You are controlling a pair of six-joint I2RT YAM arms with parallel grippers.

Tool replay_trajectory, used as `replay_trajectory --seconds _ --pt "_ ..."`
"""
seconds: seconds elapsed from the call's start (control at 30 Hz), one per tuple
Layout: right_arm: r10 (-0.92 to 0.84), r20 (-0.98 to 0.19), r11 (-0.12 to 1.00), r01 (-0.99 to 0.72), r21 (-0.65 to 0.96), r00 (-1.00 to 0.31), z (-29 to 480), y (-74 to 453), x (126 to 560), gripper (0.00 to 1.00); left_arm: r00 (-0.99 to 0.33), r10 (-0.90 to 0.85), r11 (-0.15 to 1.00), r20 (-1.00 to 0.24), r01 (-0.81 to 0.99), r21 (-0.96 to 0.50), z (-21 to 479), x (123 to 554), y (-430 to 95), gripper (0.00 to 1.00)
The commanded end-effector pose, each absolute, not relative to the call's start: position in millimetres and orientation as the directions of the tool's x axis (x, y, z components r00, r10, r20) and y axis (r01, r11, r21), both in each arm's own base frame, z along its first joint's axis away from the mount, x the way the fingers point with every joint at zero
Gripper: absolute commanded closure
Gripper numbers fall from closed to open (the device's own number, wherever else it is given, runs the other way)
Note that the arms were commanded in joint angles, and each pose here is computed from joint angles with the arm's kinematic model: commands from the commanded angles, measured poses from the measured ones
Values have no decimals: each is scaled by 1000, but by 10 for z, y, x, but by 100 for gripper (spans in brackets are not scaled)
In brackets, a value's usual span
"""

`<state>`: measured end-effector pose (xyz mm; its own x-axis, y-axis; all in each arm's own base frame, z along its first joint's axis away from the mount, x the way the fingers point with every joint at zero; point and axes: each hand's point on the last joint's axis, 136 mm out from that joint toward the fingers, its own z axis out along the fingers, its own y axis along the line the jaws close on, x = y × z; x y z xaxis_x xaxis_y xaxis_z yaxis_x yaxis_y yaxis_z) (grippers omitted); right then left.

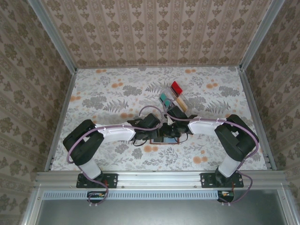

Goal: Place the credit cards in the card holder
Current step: Insert the credit card into the card slot.

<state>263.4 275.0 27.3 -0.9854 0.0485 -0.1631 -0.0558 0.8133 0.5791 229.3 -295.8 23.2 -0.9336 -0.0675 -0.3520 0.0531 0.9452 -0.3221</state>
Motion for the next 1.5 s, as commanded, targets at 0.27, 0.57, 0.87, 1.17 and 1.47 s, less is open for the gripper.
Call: replay_trajectory --seconds 0.27,0.57,0.87,1.17,1.47 --pt "151 -206 852 21 524 -967 369 2498 2705 81 -942 -60 947 -331 52 -318 213 2181 -2853 61" --pt "135 -146 827 30 562 -980 220 2614 2671 84 -942 -60 939 -331 59 -339 217 2169 -2885 60" --pt "103 -112 793 14 608 -988 168 2765 2644 86 -944 -52 936 -324 67 -344 200 2166 -2913 59" --pt "122 -233 878 -5 479 -965 412 2437 2720 82 -940 -67 944 -336 49 -327 219 2165 -2840 59" --pt "97 -165 839 -8 543 -981 267 2619 2705 87 -939 -60 942 -338 59 -329 214 2174 -2860 61"
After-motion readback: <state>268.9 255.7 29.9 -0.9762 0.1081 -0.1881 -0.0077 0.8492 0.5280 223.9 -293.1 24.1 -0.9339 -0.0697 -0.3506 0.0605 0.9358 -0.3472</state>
